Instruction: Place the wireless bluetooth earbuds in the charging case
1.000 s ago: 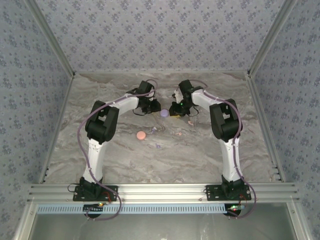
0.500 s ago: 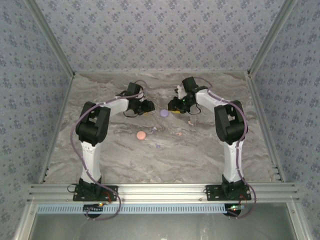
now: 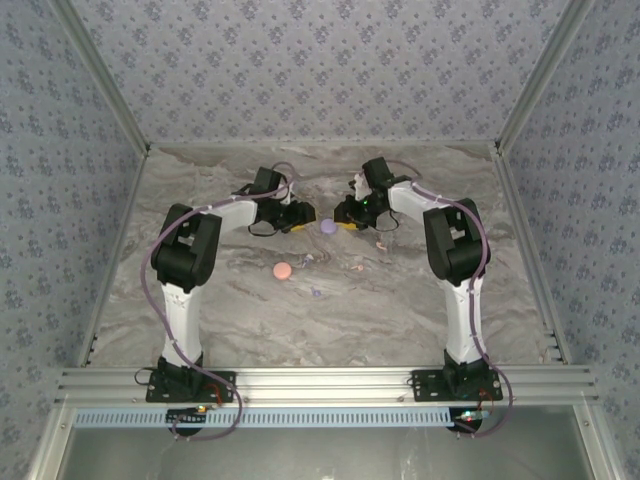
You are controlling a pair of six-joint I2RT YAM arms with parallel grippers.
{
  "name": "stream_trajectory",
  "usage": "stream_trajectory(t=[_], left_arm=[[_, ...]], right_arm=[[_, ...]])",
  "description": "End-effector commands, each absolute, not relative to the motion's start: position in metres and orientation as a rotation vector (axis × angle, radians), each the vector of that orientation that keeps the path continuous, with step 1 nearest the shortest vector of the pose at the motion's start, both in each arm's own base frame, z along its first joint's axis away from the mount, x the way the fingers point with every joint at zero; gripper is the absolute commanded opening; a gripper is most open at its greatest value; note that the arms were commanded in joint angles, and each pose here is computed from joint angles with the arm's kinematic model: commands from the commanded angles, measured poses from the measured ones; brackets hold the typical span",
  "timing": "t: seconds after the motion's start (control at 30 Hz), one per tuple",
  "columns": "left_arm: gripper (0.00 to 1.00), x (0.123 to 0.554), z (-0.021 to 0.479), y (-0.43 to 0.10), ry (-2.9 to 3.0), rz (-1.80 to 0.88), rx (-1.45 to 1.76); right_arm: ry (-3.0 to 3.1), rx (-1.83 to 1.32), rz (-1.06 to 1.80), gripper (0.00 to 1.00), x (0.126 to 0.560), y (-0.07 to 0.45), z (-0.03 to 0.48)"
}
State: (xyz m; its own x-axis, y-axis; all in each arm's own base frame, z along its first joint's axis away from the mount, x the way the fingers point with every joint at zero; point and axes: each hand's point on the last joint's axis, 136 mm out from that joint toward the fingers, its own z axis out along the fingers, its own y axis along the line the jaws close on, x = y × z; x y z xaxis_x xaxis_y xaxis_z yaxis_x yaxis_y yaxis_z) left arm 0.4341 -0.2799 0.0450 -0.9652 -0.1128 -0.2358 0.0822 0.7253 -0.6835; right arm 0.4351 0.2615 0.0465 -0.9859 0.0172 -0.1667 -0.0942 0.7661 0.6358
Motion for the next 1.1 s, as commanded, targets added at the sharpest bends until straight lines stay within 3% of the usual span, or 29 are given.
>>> stream_trajectory(t=[0.0,1.07], left_arm=[[0.50,0.432,0.045,-0.291,2.673,-1.128,0.016],[0.43,0.419,0.027,-0.324,2.750,-1.258,0.059]], right_arm=[[2.814,-0.045,1.058,0.32,0.433,0.267,0.043],[2.870,-0.012,1.016,0.25,0.428,0.261,0.017]])
